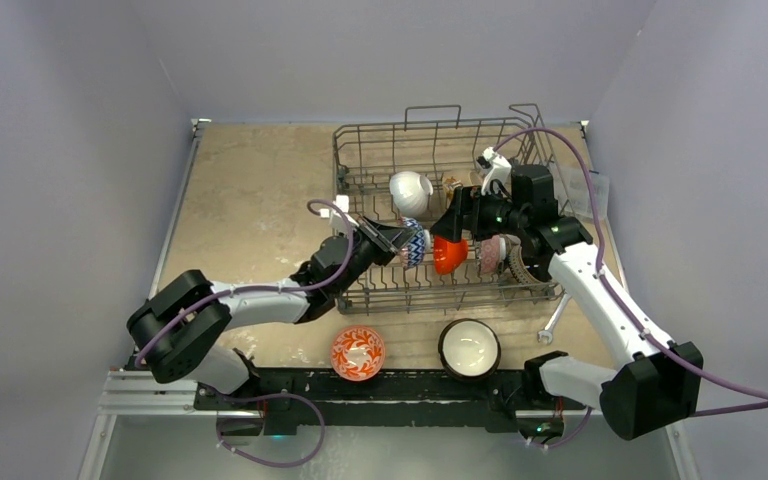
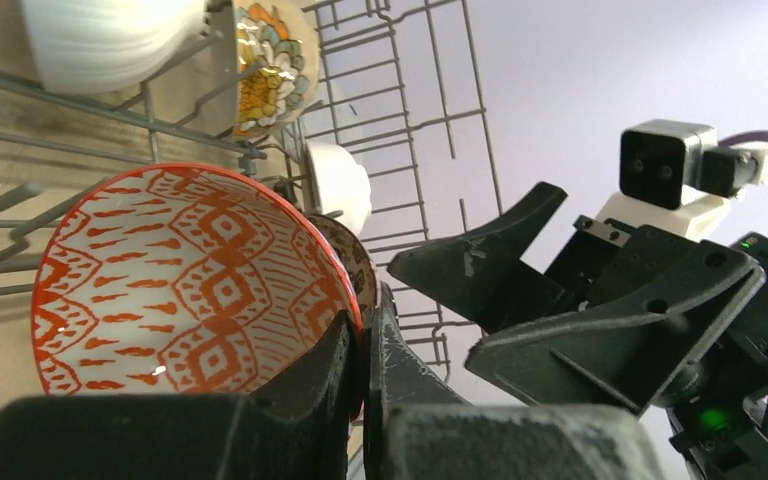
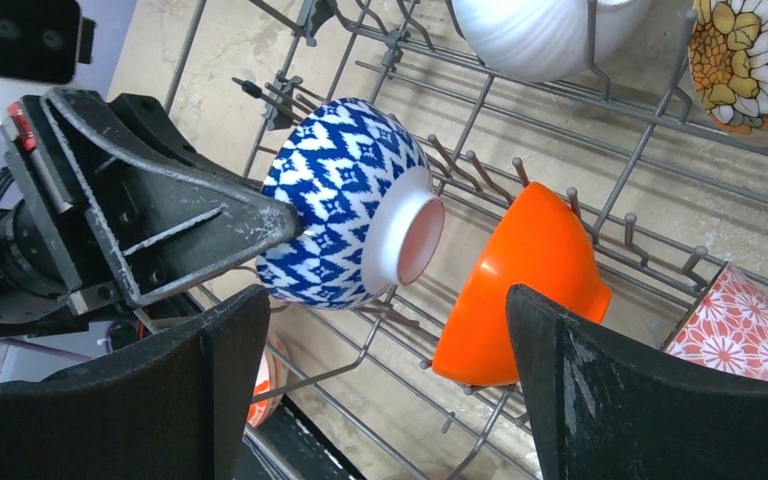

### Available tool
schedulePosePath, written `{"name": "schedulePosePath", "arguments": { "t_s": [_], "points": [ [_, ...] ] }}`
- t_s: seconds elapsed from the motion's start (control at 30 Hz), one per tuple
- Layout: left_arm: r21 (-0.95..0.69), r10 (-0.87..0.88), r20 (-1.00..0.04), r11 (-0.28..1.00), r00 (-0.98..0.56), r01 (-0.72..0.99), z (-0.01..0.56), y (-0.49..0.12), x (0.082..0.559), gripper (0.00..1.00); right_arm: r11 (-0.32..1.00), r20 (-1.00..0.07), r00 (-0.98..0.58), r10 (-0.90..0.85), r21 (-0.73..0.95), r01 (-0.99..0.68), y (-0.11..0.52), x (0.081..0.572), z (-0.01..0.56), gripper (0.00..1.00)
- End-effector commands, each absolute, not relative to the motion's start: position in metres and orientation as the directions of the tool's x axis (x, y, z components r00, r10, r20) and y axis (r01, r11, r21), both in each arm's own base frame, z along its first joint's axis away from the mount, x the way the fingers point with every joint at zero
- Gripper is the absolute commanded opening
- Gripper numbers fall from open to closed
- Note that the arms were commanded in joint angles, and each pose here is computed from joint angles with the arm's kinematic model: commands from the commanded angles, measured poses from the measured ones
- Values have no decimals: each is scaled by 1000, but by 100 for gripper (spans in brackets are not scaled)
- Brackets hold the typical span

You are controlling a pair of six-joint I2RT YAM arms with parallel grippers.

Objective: Load the bowls into the dish rack
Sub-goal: Place the bowl in the dish rack.

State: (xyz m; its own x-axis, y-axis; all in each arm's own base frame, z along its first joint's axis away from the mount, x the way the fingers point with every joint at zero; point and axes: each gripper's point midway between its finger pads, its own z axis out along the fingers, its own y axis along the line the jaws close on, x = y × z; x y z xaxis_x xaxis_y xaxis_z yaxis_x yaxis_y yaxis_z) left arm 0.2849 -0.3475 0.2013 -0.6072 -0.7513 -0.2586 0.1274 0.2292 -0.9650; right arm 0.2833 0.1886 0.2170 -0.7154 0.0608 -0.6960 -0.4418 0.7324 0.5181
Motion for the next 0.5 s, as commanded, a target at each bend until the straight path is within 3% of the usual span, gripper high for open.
{"name": "schedulePosePath", "arguments": {
  "t_s": [0.0, 0.47],
  "points": [
    [-937, -697, -336, 180, -633, 300, 254, -364, 274, 0, 737, -731, -680, 54, 489, -467, 188, 290, 231, 90],
    [-962, -714, -248, 103, -655, 253, 234, -359, 268, 0, 751, -733, -679, 48, 475, -459, 185, 291, 230, 90]
  ]
}}
